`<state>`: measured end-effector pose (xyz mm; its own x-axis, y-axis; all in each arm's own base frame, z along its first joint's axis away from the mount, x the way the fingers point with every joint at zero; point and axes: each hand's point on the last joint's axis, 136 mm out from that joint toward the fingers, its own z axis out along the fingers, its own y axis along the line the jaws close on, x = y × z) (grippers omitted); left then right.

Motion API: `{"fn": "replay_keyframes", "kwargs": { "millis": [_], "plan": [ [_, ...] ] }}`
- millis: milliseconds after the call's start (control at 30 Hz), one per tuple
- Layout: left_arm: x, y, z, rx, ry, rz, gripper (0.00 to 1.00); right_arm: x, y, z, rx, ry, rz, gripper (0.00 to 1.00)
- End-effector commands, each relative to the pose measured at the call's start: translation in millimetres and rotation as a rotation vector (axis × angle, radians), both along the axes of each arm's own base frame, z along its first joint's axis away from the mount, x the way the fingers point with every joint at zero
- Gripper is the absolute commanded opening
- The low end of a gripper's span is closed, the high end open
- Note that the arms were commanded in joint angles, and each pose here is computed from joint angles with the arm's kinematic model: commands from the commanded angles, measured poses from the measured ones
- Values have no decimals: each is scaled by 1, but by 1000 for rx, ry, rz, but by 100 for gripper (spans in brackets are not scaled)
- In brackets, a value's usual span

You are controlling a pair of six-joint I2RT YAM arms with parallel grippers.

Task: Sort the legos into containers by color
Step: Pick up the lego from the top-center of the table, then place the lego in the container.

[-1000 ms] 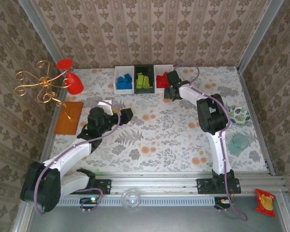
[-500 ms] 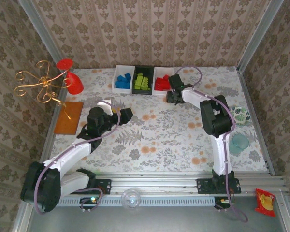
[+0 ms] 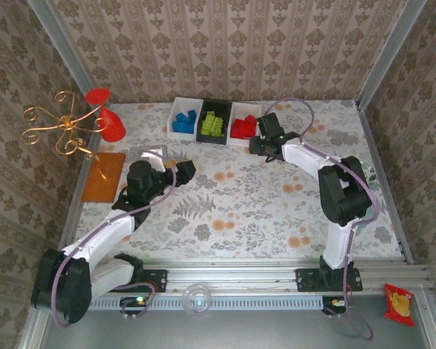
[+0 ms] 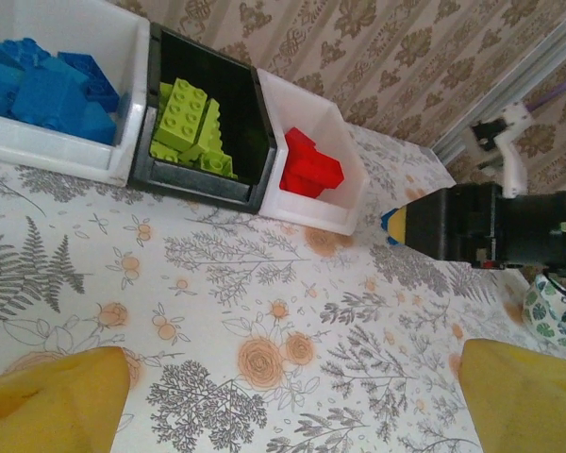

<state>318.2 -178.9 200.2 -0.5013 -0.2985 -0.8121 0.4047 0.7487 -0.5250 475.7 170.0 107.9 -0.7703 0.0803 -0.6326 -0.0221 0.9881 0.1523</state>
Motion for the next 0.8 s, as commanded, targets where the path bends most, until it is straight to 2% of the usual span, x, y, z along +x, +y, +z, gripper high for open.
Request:
{"fn": "replay_keyframes", "kwargs": {
  "millis": [0, 200, 400, 600, 767],
  "plan": [
    [-1, 13, 0, 5, -1, 53, 92, -2, 52, 40, 92, -111, 120, 49],
    [-2, 31, -1, 3, -2, 125, 92, 14, 125, 60, 166, -182, 247, 49],
    [-6, 38, -3, 3, -1, 143, 92, 53, 181, 66, 269, -266, 321, 49],
    [-10, 39, -1, -8, 1, 137, 92, 101, 220, 64, 356, -351, 344, 50],
    [-15, 42, 0, -10, 0, 137, 92, 136, 233, 55, 400, -413, 298, 50]
  ]
}}
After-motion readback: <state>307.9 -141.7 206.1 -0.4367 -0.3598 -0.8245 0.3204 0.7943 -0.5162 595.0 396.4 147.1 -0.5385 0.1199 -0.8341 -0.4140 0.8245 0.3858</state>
